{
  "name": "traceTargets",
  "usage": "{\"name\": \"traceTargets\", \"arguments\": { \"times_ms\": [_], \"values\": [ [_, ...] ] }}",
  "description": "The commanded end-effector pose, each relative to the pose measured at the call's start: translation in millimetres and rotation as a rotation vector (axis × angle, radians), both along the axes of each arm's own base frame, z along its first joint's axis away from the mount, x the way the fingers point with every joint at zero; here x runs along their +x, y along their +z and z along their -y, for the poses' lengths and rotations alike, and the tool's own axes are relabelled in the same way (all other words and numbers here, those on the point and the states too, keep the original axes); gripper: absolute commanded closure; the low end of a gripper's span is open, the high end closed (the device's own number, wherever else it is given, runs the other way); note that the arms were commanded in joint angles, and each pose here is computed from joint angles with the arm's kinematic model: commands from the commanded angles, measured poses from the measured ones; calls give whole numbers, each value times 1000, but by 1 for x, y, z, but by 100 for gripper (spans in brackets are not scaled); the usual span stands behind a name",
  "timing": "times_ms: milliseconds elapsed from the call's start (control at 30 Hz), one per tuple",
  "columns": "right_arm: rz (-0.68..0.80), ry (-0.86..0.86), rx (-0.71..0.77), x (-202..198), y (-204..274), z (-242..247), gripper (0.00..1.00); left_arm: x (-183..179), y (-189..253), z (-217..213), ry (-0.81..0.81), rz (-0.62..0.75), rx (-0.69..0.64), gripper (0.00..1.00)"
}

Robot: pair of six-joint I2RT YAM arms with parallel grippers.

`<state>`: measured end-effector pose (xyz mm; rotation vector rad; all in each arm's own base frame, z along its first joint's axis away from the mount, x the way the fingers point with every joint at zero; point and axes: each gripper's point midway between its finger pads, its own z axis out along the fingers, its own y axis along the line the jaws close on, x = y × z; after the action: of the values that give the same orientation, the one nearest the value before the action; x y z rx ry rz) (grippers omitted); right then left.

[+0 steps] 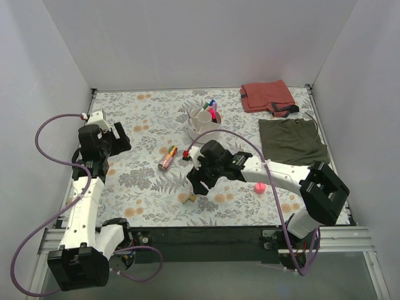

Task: Sort the stationery into containers
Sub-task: Pick up the stationery from the center of the board.

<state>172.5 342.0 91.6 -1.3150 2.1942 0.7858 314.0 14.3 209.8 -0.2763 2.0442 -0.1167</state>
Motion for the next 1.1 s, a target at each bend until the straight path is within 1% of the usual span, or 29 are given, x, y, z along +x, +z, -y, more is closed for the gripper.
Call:
{"name": "traceTargets", "arguments": {
  "times_ms": [0,100,200,333,833,900,1067],
  "values": [
    [-2,64,68,-16,8,-27,28,-6,1,3,-19,11,-14,23],
    [-22,92,67,-27,5,-35,28,-7,2,4,-22,18,-25,24],
    [-42,78,52,-30,-1,-36,27,-7,5,5,-26,26,-31,24],
    [-61,39,19,-27,-13,-34,24,-9,12,7,-31,45,-33,24],
    [-82,-22,-32,-21,-31,-33,24,-12,14,9,-32,55,-56,24],
    [-79,-37,-38,-19,-33,-33,25,-12,15,9,-34,56,-57,24],
    [-68,-48,-37,-15,-33,-35,33,-12,14,11,-41,55,-60,24]
  ]
}}
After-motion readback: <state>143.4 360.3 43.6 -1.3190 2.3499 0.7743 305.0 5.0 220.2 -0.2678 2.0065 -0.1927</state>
